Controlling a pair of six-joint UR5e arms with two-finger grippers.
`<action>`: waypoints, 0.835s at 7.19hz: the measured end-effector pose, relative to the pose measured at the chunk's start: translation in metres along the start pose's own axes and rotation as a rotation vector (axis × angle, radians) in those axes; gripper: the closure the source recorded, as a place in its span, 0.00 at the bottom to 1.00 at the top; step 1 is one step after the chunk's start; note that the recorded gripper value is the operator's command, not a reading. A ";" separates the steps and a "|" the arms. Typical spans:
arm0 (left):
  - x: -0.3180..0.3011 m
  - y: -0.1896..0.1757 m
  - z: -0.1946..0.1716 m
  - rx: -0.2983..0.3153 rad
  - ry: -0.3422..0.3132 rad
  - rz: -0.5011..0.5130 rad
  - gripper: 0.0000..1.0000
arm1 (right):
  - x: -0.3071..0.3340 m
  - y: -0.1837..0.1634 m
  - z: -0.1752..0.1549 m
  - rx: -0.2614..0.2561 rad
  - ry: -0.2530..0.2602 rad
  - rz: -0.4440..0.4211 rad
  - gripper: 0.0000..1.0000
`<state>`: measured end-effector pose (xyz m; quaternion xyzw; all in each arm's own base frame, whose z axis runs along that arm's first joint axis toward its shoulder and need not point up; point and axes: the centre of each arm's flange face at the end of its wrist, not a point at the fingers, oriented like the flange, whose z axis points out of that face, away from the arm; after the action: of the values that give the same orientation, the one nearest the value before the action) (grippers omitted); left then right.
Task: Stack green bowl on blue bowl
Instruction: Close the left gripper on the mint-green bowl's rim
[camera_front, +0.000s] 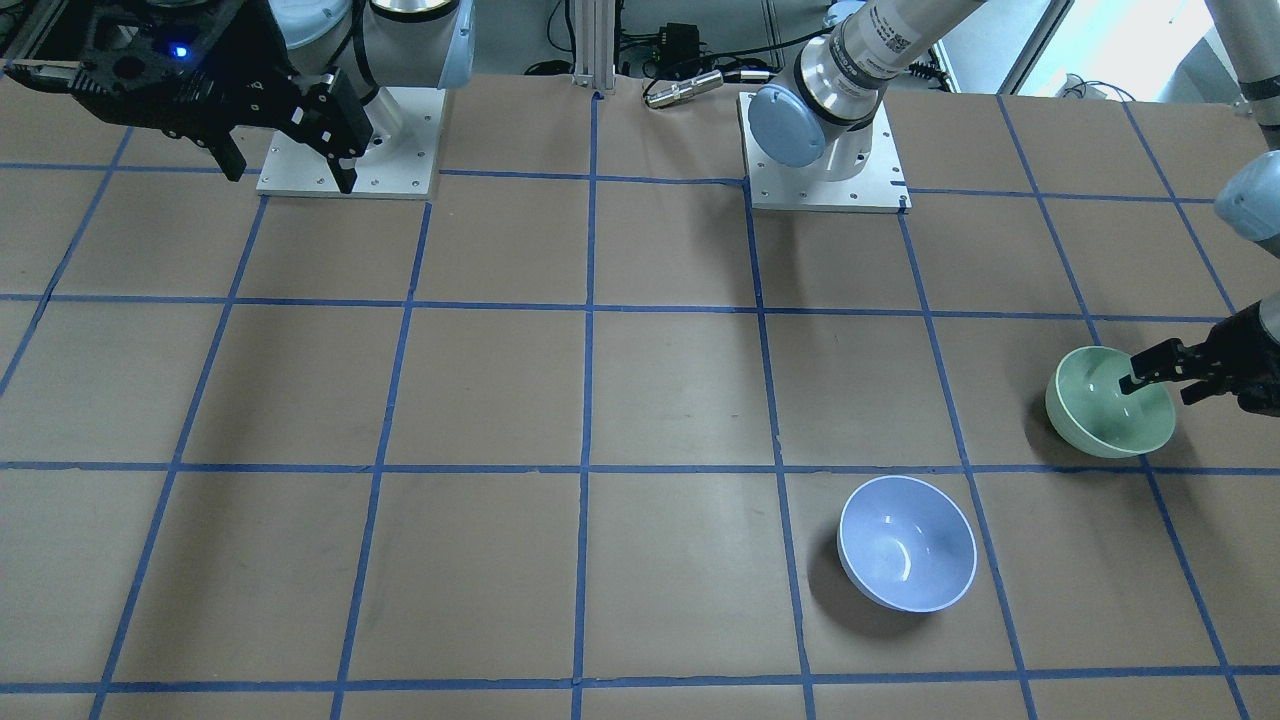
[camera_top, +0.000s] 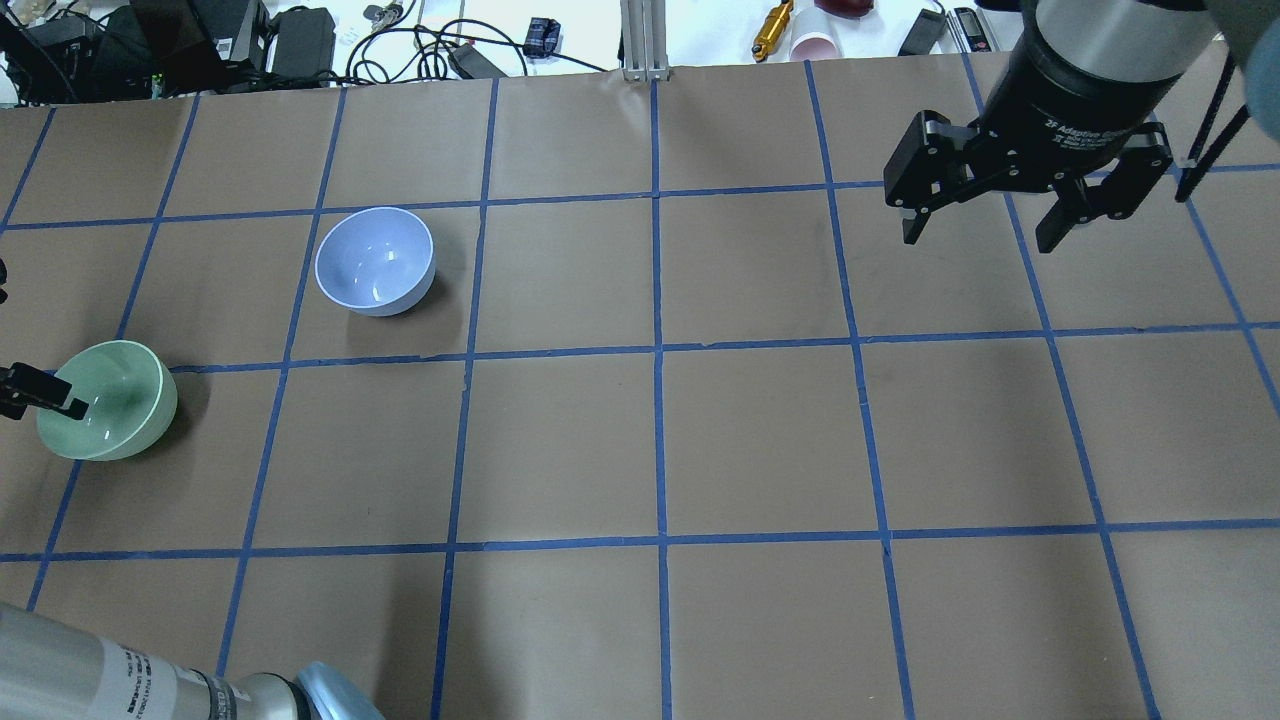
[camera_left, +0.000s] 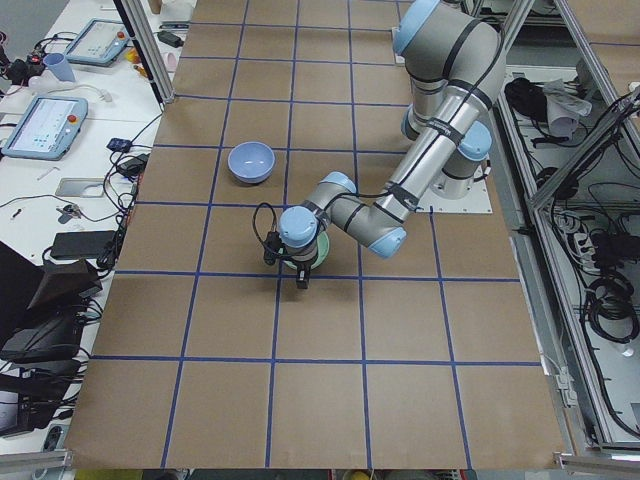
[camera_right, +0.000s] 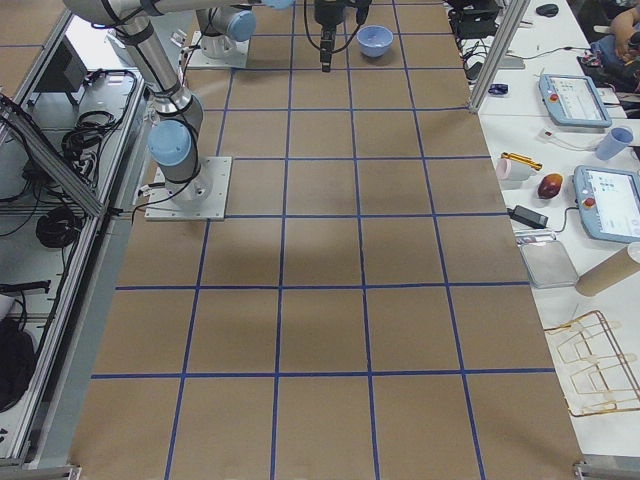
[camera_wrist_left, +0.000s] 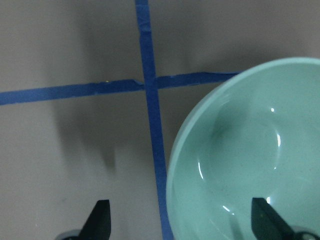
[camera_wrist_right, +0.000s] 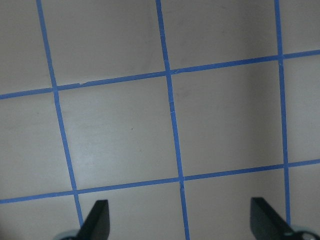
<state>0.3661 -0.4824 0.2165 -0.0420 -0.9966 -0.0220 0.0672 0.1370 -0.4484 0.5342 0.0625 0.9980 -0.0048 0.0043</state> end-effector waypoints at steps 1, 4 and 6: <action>-0.001 0.000 0.003 -0.003 0.004 -0.002 0.00 | 0.000 0.000 0.000 0.000 0.000 0.000 0.00; -0.003 -0.001 0.011 -0.008 0.018 -0.005 0.00 | 0.000 0.000 0.000 0.000 0.000 0.000 0.00; -0.003 -0.002 0.017 -0.014 0.026 -0.009 0.00 | 0.000 0.000 0.000 0.000 0.000 0.000 0.00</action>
<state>0.3671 -0.4836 0.1992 -0.0375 -0.9957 -0.0299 0.0796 0.1370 -0.4484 0.5341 0.0625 0.9980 -0.0049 0.0043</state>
